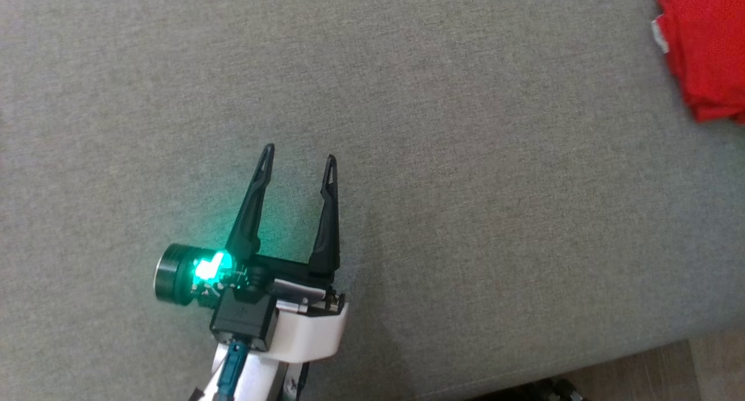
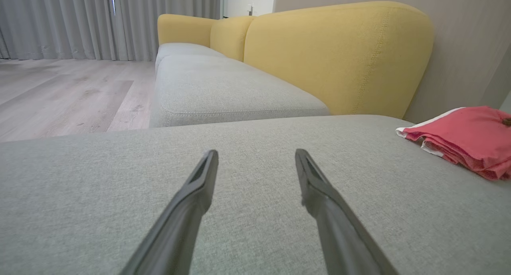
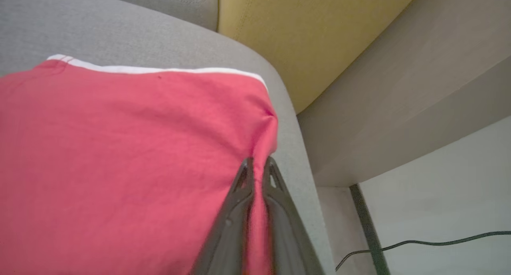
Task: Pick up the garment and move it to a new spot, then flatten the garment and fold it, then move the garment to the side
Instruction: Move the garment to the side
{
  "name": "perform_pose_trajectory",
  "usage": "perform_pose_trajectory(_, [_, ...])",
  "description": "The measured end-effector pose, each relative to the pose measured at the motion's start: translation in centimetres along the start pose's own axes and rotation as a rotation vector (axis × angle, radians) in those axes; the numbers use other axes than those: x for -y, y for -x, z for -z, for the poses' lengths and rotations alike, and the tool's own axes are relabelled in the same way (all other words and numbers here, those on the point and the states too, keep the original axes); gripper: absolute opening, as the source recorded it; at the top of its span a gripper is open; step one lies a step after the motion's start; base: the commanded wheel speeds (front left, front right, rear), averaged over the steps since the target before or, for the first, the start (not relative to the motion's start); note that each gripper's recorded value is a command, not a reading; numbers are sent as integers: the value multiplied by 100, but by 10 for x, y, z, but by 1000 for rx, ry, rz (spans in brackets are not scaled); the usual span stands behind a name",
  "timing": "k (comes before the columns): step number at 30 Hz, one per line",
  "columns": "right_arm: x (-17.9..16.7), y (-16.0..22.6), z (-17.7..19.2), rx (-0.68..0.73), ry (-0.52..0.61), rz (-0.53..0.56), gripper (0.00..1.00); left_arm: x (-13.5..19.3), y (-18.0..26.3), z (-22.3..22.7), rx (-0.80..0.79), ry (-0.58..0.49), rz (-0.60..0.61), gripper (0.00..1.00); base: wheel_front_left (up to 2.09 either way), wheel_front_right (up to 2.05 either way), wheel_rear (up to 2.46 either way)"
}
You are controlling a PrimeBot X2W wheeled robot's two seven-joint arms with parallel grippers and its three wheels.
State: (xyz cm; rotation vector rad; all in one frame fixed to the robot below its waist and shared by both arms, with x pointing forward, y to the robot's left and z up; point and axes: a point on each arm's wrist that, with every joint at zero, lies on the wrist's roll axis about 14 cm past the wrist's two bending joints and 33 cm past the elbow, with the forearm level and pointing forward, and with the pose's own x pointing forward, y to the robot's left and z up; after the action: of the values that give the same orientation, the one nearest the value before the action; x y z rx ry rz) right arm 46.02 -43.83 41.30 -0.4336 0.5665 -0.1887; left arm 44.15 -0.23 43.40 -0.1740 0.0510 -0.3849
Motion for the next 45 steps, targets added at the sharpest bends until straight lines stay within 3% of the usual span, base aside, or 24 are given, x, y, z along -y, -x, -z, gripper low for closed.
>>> perform_pose_trajectory(1, [4,0,0,2,4,13,100,1,0,0,-1,-1,5,100,0,0,0])
perform_pose_trajectory(6, [9,0,-11,62,19,42,100,0,4,-4,3,-15,3,100,0,0,0])
perform_pose_trajectory(9, [-8,1,-25,128,18,15,100,-2,7,-14,19,-20,-10,100,0,0,0])
perform_pose_trajectory(14, [-64,16,-54,248,-32,-99,100,-4,24,-31,38,-32,-40,100,0,0,0])
perform_pose_trajectory(19, [-143,59,-54,301,-189,-274,100,-3,55,-41,33,-20,-73,100,0,0,0])
perform_pose_trajectory(23, [-178,99,-61,355,-315,-360,100,1,80,-49,40,-37,-79,100,0,0,0])
perform_pose_trajectory(30, [-203,169,-96,545,-443,-422,100,-14,121,-77,119,-51,-183,100,0,0,0])
perform_pose_trajectory(38, [-212,222,-66,568,-465,-396,100,-29,160,-86,156,-104,-271,100,0,0,0])
perform_pose_trajectory(45, [-210,235,-44,535,-494,-363,100,-43,181,-69,102,-99,-319,100,0,0,0])
